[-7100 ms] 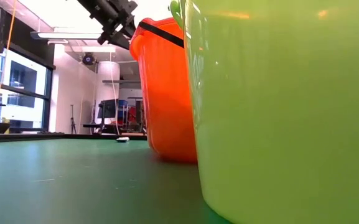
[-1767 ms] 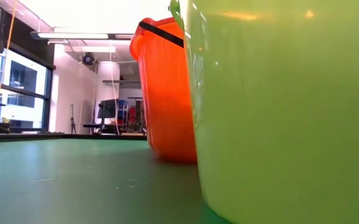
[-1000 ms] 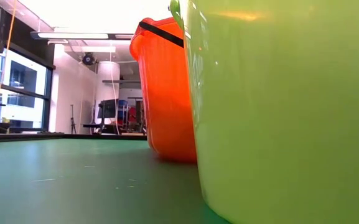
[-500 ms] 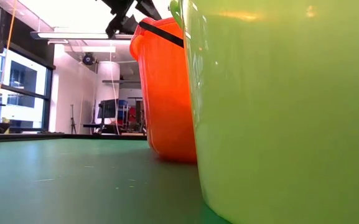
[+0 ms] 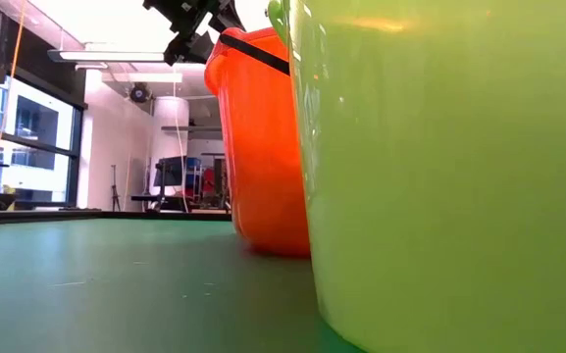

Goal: Sort candy by brand, put in halloween buckets
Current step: Put the white chocolate into the green bucket

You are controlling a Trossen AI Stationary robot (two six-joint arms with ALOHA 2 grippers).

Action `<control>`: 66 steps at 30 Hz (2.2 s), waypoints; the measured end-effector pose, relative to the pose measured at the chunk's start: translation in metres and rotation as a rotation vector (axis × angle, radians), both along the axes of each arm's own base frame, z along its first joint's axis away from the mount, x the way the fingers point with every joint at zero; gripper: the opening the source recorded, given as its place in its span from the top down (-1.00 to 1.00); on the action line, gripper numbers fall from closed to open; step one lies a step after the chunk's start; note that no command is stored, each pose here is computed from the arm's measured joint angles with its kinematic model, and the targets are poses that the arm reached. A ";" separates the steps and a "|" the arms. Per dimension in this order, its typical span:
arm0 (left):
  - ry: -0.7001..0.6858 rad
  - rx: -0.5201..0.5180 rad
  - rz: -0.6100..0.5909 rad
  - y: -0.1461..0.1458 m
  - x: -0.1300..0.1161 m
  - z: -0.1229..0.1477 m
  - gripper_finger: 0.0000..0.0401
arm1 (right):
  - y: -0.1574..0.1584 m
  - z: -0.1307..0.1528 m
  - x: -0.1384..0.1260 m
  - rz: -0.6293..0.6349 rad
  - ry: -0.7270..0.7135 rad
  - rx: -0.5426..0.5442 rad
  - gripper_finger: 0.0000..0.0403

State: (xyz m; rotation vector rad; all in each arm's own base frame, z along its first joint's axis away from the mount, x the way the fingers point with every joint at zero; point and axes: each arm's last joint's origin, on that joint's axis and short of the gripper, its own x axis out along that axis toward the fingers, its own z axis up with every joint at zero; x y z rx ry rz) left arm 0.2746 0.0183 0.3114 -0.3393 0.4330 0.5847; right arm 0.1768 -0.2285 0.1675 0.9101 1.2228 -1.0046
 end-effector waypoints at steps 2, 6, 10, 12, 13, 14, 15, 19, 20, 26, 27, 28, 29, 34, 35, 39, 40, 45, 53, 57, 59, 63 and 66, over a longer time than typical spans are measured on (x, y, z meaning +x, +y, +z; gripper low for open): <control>0.015 0.022 -0.014 0.000 0.000 0.000 -0.19 | 0.003 0.000 0.002 -0.010 0.014 0.015 0.01; 0.037 0.039 -0.048 -0.001 0.000 -0.001 -0.19 | 0.007 0.000 0.004 -0.071 0.052 0.000 0.01; 0.044 0.032 -0.093 -0.002 0.000 -0.001 -0.19 | 0.008 -0.001 0.009 -0.147 0.043 -0.022 0.01; 0.047 0.022 -0.108 -0.002 0.000 -0.002 -0.19 | 0.009 -0.001 0.010 -0.183 0.055 -0.042 0.01; 0.048 0.017 -0.115 -0.002 0.000 -0.002 -0.19 | 0.010 -0.001 0.010 -0.199 0.066 -0.045 0.01; 0.052 0.011 -0.125 -0.003 0.000 -0.002 -0.19 | 0.012 -0.001 0.011 -0.219 0.075 -0.047 0.01; 0.057 0.005 -0.135 -0.003 0.000 -0.003 -0.19 | 0.014 -0.001 0.012 -0.239 0.085 -0.050 0.01; 0.065 -0.024 -0.181 -0.004 0.000 -0.004 -0.19 | 0.018 -0.001 0.017 -0.300 0.109 -0.097 0.01; 0.065 -0.026 -0.184 -0.005 0.000 -0.004 -0.19 | 0.019 -0.001 0.018 -0.314 0.106 -0.106 0.01; 0.064 -0.049 -0.220 -0.006 0.000 -0.004 -0.19 | 0.025 -0.004 0.024 -0.358 0.122 -0.104 0.01; 0.067 -0.049 -0.220 -0.006 0.000 -0.004 -0.19 | 0.026 -0.006 0.025 -0.363 0.134 -0.106 0.01; 0.069 -0.050 -0.220 -0.006 0.000 -0.004 -0.19 | 0.027 -0.008 0.027 -0.372 0.142 -0.113 0.01; 0.069 -0.050 -0.220 -0.006 0.000 -0.004 -0.19 | 0.028 -0.011 0.028 -0.374 0.150 -0.120 0.01; 0.076 -0.051 -0.220 -0.006 -0.001 -0.005 -0.19 | 0.034 -0.018 0.036 -0.379 0.198 -0.157 0.01; 0.077 -0.051 -0.219 -0.006 -0.001 -0.005 -0.19 | 0.035 -0.019 0.037 -0.377 0.214 -0.168 0.01; 0.078 -0.051 -0.220 -0.006 -0.001 -0.005 -0.19 | 0.038 -0.024 0.039 -0.377 0.249 -0.183 0.01; 0.077 -0.051 -0.220 -0.006 -0.001 -0.005 -0.19 | 0.038 -0.025 0.040 -0.374 0.253 -0.182 0.01; 0.081 -0.045 -0.224 -0.006 -0.001 -0.005 -0.19 | 0.039 -0.030 0.042 -0.368 0.272 -0.191 0.10; 0.082 -0.044 -0.224 -0.006 -0.001 -0.005 -0.19 | 0.038 -0.031 0.039 -0.307 0.314 -0.208 0.54; 0.083 -0.044 -0.224 -0.006 -0.001 -0.005 -0.19 | 0.039 -0.030 0.038 -0.265 0.345 -0.212 0.80; 0.090 -0.035 -0.230 -0.006 -0.001 -0.005 -0.19 | 0.041 -0.030 0.038 -0.214 0.375 -0.215 0.94; 0.099 -0.005 -0.259 -0.006 -0.009 0.001 -0.19 | 0.049 -0.020 0.039 -0.125 0.402 -0.241 0.96; 0.093 0.048 -0.243 -0.005 -0.025 0.013 -0.19 | 0.056 -0.002 0.039 -0.068 0.369 -0.273 0.99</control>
